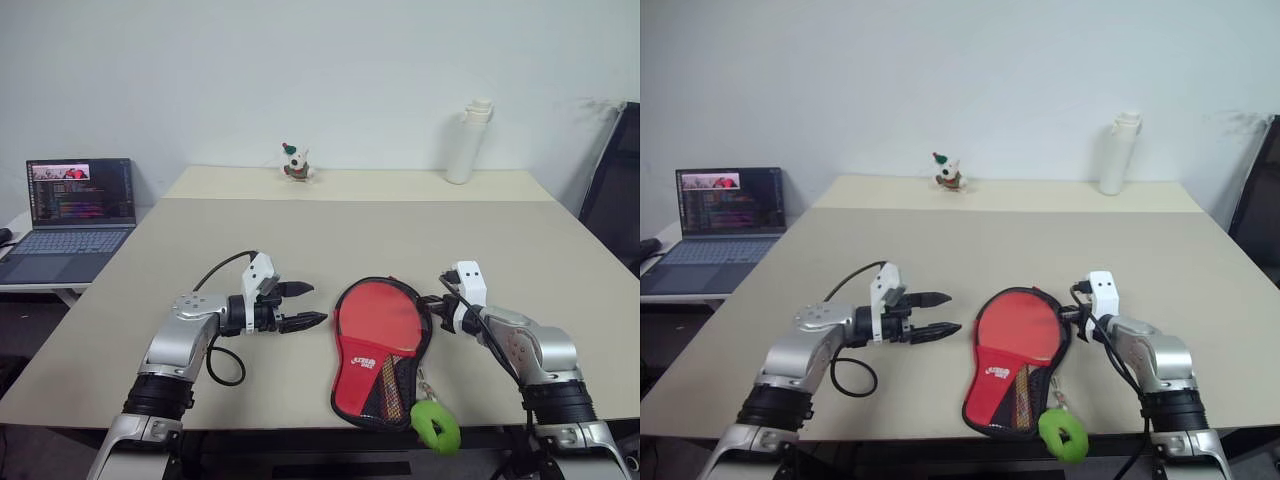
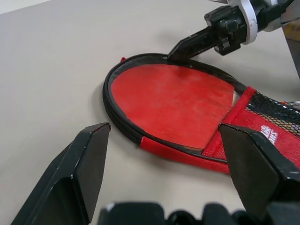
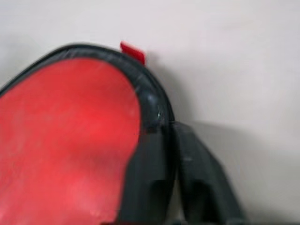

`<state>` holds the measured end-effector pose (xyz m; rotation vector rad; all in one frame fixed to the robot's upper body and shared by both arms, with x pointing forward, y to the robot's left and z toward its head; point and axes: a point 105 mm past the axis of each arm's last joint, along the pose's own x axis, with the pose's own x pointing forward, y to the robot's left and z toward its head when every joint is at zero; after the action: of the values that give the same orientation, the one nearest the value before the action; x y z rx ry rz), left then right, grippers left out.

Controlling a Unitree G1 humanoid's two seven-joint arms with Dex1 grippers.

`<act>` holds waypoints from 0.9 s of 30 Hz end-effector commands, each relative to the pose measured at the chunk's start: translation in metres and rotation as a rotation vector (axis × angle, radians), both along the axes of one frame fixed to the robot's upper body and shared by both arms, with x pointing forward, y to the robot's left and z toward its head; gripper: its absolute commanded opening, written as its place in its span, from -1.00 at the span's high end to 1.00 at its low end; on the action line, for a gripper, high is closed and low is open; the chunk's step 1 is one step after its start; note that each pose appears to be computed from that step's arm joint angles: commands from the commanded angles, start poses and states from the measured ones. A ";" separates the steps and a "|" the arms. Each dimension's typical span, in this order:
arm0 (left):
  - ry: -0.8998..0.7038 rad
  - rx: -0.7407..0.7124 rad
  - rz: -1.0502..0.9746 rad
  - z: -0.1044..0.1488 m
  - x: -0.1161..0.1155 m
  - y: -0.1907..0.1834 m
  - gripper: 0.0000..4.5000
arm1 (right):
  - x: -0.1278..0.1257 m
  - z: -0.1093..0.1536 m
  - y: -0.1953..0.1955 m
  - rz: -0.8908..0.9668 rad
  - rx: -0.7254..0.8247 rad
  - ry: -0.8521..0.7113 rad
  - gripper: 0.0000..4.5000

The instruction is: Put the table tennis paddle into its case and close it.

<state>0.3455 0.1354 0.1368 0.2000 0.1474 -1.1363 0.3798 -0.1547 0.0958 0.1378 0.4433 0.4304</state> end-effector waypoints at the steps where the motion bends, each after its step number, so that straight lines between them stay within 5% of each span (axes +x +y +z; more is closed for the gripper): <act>1: -0.059 0.004 -0.024 0.014 -0.003 -0.004 -0.79 | 0.006 0.005 0.013 0.035 0.008 -0.012 0.99; 27: -0.069 0.018 -0.026 0.013 -0.001 -0.011 -0.79 | 0.050 0.045 0.063 0.172 -0.031 -0.161 0.99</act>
<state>0.3445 0.1299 0.1383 0.2314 0.1421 -1.1378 0.4240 -0.0974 0.1191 0.0509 0.3840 0.5801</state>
